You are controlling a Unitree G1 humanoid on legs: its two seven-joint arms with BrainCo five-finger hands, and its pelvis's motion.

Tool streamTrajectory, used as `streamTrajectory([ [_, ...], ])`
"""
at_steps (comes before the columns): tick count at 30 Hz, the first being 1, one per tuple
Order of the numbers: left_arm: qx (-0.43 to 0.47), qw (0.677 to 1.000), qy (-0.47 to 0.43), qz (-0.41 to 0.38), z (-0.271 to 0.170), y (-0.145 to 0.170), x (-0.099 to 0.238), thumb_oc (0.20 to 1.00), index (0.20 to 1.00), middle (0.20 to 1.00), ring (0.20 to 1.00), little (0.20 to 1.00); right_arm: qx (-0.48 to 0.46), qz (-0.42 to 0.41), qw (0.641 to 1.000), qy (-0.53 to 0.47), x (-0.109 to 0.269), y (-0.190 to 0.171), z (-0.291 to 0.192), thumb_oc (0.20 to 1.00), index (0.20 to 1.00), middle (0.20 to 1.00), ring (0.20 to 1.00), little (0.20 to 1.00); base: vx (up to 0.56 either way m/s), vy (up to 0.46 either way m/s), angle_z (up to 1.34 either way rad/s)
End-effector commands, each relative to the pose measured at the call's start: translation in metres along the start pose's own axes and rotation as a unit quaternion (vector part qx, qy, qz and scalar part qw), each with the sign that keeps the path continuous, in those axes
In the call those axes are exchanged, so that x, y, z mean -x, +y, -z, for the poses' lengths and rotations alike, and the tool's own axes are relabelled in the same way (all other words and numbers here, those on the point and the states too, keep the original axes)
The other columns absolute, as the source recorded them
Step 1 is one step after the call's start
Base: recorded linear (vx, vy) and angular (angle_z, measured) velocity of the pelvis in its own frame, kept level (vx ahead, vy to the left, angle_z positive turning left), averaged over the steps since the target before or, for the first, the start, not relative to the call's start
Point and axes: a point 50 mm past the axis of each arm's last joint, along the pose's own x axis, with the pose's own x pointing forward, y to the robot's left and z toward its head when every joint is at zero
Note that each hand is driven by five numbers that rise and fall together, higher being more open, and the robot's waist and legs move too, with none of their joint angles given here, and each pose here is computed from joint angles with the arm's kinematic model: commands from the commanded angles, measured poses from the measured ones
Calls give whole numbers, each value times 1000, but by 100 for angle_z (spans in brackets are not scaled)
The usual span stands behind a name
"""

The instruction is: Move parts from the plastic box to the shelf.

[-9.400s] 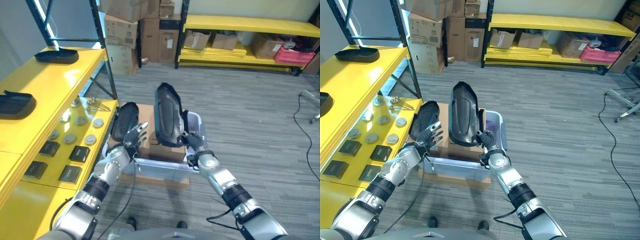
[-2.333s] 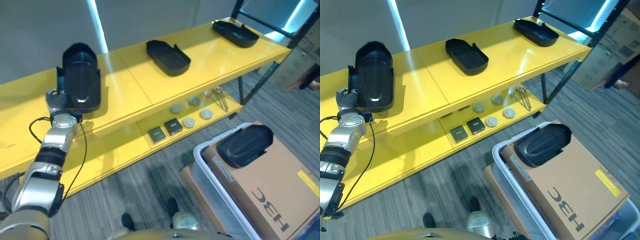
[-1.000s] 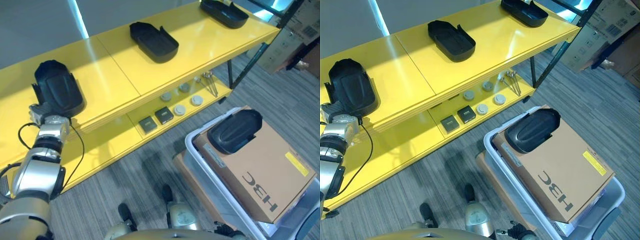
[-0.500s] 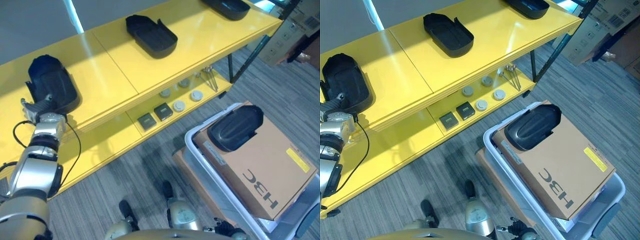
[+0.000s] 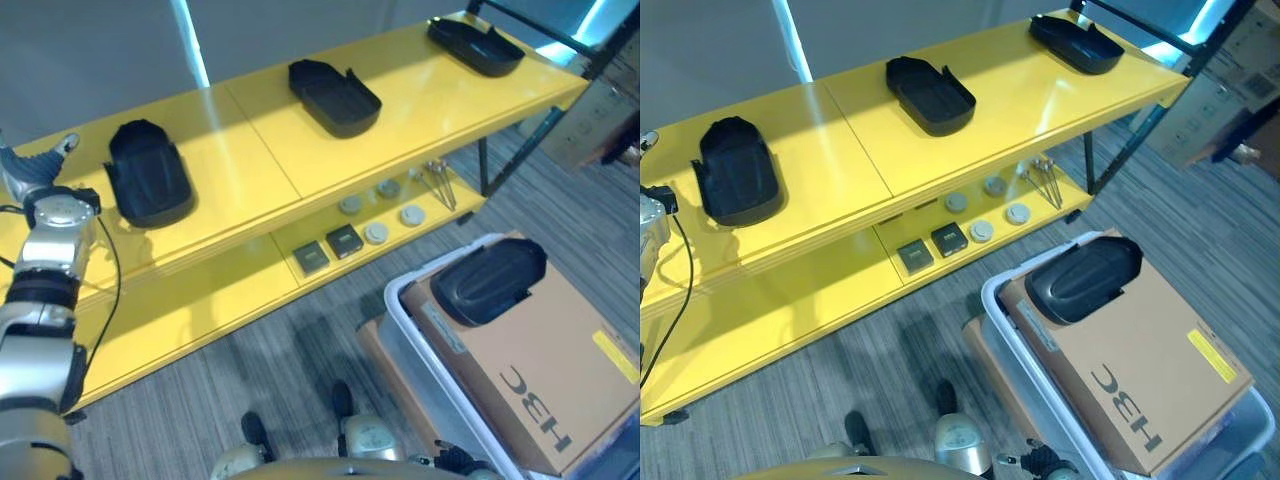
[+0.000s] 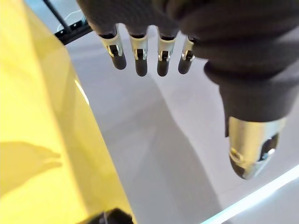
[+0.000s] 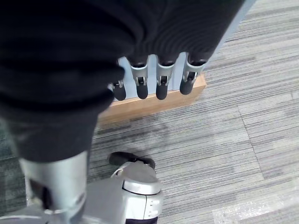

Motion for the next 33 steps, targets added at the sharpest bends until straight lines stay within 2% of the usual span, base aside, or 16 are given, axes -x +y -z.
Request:
streamTrajectory([
  [1, 6, 996, -89, -10, -24, 18, -10, 1000, 1000, 1000, 1000, 1000, 18, 13, 998, 58, 6, -2, 36, 1000, 1000, 1000, 1000, 1000, 19, 3, 19],
  [3, 24, 993, -111, 28, -31, 15, -1, 1000, 1000, 1000, 1000, 1000, 13, 12, 998, 62, 7, -1, 37, 1000, 1000, 1000, 1000, 1000, 14, -1, 10],
  [5, 78, 983, -130, 99, -35, 2, 20, 1000, 1000, 1000, 1000, 1000, 7, 10, 998, 65, 7, 3, 38, 1000, 1000, 1000, 1000, 1000, -1, -7, 3],
  [7, 149, 953, -176, 197, -34, -22, 75, 1000, 1000, 1000, 1000, 1000, -9, 5, 998, 65, 7, 14, 38, 1000, 1000, 1000, 1000, 1000, -17, -25, 19],
  [11, 217, 919, -168, 283, -24, -39, 114, 1000, 1000, 1000, 1000, 1000, -18, 1, 998, 64, 7, 23, 34, 1000, 1000, 1000, 1000, 1000, -5, -13, 7],
  [12, 228, 911, -162, 302, -20, -44, 126, 940, 940, 940, 940, 940, -20, 1, 998, 63, 6, 25, 31, 1000, 1000, 1000, 1000, 1000, -5, -23, -4],
  [15, 241, 901, -162, 322, -15, -48, 141, 947, 947, 947, 947, 947, -31, 0, 997, 64, 6, 29, 27, 1000, 1000, 1000, 1000, 1000, -2, -12, -3],
  [16, 240, 899, -163, 328, -14, -49, 145, 922, 922, 922, 922, 922, -35, 0, 997, 65, 5, 30, 27, 1000, 1000, 1000, 1000, 1000, 0, 0, 0],
  [18, 245, 891, -156, 350, -10, -53, 155, 200, 200, 200, 200, 200, -49, -1, 997, 66, 5, 30, 26, 1000, 1000, 1000, 1000, 1000, 0, 0, 0],
  [23, 236, 892, -136, 360, -1, -61, 159, 200, 200, 200, 200, 200, -55, -1, 997, 63, 4, 31, 25, 1000, 1000, 1000, 1000, 1000, 0, 0, 0],
  [33, 230, 916, -106, 312, 11, -70, 151, 200, 200, 200, 200, 200, -54, -1, 997, 59, 5, 27, 30, 1000, 1000, 1000, 1000, 1000, 0, 0, 0],
])
